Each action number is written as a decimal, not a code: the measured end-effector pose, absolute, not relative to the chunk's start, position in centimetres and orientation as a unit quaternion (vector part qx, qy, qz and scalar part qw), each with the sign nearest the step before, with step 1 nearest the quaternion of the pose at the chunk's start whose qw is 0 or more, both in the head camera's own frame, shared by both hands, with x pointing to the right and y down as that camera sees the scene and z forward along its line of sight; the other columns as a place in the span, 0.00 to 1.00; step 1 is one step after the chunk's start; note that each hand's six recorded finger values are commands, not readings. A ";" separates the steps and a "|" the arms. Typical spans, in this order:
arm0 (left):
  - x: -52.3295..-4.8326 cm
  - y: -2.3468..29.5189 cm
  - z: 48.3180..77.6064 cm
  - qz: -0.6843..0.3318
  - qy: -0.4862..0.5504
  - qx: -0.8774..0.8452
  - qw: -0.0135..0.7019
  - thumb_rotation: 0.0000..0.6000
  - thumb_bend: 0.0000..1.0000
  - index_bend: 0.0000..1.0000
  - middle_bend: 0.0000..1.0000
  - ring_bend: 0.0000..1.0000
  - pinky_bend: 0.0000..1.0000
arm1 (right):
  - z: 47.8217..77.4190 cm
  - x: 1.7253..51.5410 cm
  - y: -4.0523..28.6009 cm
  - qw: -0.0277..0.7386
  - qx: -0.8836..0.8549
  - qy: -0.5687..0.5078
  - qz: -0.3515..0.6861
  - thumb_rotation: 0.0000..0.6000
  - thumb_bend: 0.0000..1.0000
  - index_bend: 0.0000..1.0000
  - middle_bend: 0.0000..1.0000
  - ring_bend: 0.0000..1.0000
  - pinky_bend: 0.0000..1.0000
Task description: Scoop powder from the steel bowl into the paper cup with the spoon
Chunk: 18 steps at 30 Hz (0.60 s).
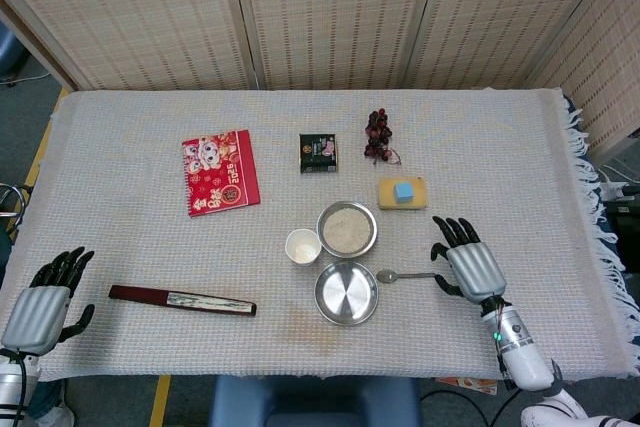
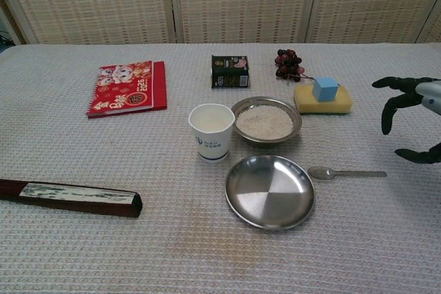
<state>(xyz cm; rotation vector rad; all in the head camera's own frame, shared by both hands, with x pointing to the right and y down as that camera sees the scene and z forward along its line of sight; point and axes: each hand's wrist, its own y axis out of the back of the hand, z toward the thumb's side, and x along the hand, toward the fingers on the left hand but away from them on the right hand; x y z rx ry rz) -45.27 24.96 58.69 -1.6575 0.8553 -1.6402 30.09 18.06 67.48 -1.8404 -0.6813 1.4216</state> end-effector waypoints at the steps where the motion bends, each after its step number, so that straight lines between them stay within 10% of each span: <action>1: -45.3 25.0 58.7 -0.625 0.325 -0.631 0.323 1.00 0.40 0.00 0.00 0.00 0.13 | 68.0 29.7 18.1 0.351 -0.713 -0.259 0.549 1.00 0.23 0.48 0.00 0.00 0.00; 18: -45.0 25.2 58.8 -0.625 0.309 -0.639 0.326 1.00 0.39 0.00 0.00 0.00 0.13 | 72.2 26.8 19.1 0.340 -0.726 -0.217 0.558 1.00 0.27 0.50 0.00 0.00 0.00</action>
